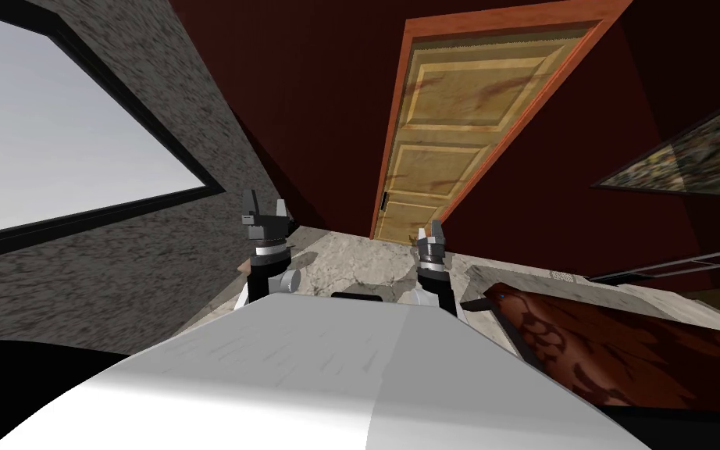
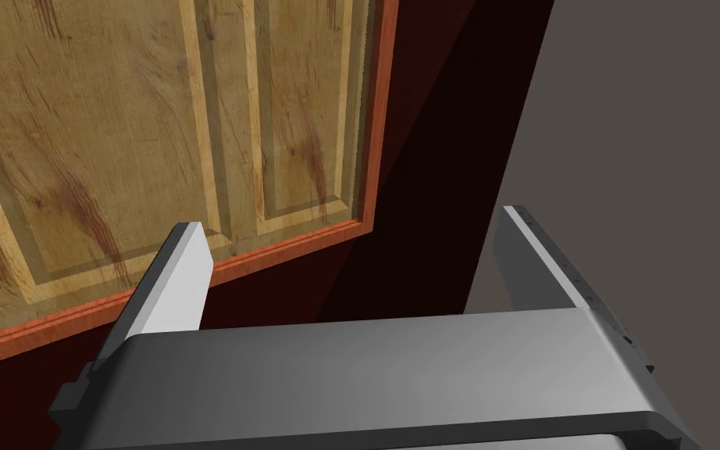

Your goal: Pull the door open

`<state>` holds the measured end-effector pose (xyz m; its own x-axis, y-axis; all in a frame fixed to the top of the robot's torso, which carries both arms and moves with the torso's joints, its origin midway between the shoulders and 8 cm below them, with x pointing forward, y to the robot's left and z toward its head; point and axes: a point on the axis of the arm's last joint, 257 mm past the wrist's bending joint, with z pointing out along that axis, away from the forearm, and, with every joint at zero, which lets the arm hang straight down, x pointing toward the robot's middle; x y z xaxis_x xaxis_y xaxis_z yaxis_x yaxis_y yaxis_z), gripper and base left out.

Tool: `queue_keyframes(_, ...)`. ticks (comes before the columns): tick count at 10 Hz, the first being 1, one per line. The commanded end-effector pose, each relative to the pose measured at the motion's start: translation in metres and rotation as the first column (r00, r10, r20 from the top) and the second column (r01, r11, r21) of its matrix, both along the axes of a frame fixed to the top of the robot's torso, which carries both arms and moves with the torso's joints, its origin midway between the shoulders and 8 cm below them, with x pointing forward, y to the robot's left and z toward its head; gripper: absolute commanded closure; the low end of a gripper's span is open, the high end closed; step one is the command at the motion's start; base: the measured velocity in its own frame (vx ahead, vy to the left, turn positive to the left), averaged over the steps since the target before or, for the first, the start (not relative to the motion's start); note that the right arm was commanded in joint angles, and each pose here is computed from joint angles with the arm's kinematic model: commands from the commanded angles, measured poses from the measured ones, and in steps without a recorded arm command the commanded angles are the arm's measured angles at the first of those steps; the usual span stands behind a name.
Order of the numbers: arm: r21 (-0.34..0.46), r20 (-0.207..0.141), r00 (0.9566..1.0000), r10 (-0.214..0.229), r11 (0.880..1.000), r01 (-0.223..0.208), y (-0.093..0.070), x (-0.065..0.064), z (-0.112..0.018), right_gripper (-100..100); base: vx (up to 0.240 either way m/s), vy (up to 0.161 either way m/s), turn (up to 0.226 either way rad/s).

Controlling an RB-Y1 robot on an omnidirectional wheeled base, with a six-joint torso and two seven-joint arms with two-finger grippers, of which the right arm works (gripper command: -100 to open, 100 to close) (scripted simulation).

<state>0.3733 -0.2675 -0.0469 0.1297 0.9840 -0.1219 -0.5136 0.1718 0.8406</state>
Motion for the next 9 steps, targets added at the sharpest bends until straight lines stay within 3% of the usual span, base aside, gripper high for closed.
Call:
queue_keyframes(1, 0.045, -0.011, 0.9997, 0.023, 0.999, -0.022, -0.002, 0.004, -0.011, -100, 0.117, -0.016, 0.077)
queue_keyframes(4, 0.1, -0.023, 0.9985, 0.049, 0.994, -0.046, -0.006, 0.01, -0.024, -100, 0.082, -0.012, 0.048)
queue_keyframes(9, 0.233, -0.043, 0.9938, 0.103, 0.968, -0.091, -0.016, 0.022, -0.054, -100, 0.105, -0.012, 0.063)
